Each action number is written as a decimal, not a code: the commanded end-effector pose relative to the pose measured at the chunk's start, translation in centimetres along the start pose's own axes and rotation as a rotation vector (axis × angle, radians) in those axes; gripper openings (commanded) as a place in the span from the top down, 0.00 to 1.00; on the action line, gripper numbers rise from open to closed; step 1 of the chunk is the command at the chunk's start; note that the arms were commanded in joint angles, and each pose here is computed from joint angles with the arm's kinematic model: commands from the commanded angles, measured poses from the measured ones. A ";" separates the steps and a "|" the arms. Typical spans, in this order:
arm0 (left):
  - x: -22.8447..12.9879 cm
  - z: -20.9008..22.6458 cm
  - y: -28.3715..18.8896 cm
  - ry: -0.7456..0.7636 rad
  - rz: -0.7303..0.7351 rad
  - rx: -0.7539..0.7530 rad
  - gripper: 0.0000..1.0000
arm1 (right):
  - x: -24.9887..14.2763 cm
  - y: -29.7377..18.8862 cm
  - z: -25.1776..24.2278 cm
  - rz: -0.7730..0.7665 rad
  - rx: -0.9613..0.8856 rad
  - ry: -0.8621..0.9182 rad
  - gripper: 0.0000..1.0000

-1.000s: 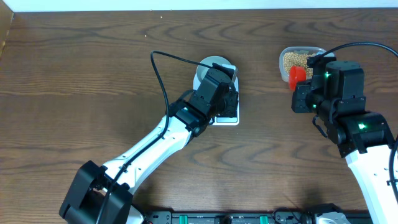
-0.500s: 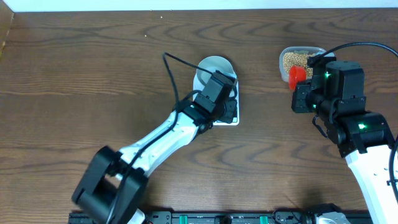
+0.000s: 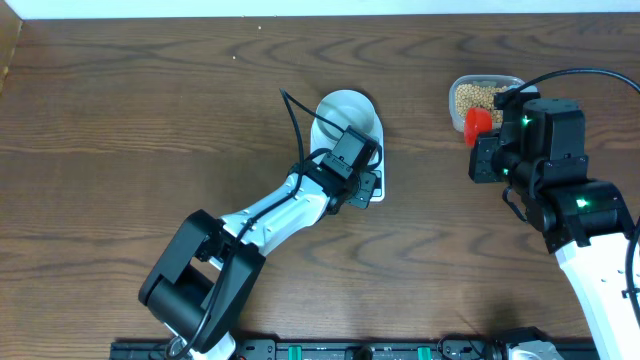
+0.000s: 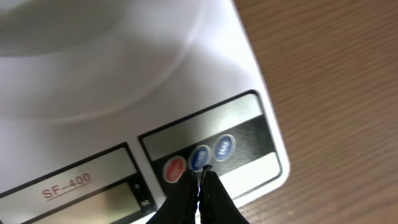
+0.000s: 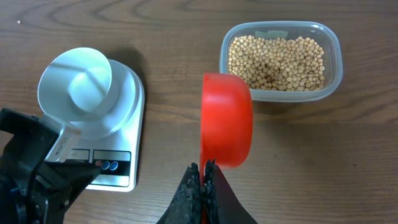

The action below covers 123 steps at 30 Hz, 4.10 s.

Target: Scoop item into bowl and weigh 50g on scale

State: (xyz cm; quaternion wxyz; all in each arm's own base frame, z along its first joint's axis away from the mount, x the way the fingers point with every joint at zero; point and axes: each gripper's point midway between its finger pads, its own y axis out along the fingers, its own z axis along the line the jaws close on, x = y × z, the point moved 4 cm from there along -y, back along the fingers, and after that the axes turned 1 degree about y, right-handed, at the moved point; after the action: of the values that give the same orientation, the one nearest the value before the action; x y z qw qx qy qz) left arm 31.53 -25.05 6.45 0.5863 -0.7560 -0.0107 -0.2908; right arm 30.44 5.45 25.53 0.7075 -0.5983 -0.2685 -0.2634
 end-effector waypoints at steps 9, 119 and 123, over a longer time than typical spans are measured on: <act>-1.4 1.4 2.4 0.009 0.050 0.069 0.93 | 0.6 -0.4 -0.2 -0.014 -0.007 0.012 0.99; 1.8 5.6 -14.1 0.038 -0.145 0.082 0.92 | 0.6 -0.4 -0.1 -0.018 -0.002 0.013 0.99; 1.5 5.7 -14.0 0.038 -0.130 0.084 0.92 | 0.6 -0.4 -0.1 -0.018 -0.003 0.013 0.99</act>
State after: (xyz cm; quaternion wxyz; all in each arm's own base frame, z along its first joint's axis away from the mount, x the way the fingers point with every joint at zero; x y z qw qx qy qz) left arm 30.43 -16.28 19.51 0.5921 -0.7192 -0.0664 -0.3575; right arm 30.44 5.46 25.52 0.7077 -0.5983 -0.2683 -0.2631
